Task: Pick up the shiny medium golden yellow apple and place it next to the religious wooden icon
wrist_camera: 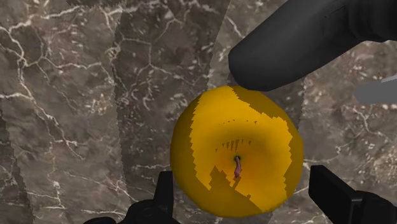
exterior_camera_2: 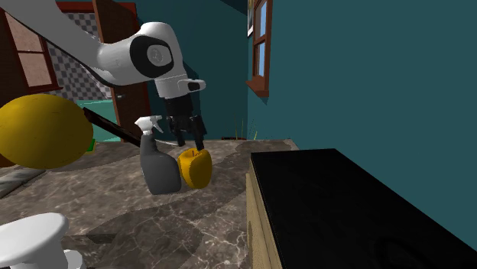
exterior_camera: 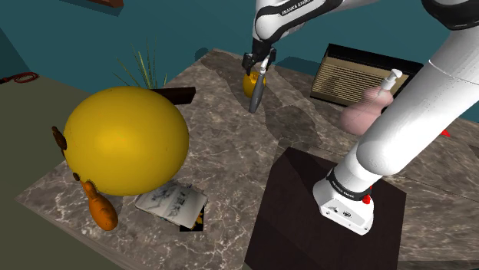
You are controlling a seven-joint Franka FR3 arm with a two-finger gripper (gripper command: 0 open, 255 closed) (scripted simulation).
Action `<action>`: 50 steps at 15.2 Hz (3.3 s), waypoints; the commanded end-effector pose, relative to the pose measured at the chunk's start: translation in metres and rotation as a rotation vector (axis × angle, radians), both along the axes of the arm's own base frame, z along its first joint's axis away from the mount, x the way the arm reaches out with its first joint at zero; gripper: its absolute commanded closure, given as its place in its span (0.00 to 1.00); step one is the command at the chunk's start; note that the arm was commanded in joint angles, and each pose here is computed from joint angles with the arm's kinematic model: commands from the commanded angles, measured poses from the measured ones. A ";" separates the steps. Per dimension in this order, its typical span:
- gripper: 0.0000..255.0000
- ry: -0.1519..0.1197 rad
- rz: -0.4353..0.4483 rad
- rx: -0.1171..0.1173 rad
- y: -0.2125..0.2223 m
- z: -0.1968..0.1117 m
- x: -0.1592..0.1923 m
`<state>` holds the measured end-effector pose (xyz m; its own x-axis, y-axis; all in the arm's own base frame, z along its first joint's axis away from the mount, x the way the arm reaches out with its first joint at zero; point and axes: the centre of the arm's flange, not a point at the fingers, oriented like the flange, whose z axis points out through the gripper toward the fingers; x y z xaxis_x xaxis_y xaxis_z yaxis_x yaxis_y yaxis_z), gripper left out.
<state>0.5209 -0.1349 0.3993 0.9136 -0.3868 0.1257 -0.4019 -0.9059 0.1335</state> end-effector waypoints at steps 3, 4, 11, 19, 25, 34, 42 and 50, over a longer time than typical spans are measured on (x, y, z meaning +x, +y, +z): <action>0.00 0.000 0.000 0.000 0.000 -0.001 0.000; 0.00 0.000 0.000 0.000 0.000 -0.001 0.000; 1.00 0.000 0.000 0.000 0.000 -0.001 0.000; 1.00 0.000 0.000 0.000 0.000 0.020 0.000; 1.00 0.000 0.000 0.000 0.000 0.052 0.000; 1.00 0.000 0.000 0.000 0.000 0.099 0.000; 1.00 0.000 0.000 0.000 0.000 0.142 0.000; 1.00 0.000 0.000 0.000 0.000 0.184 0.000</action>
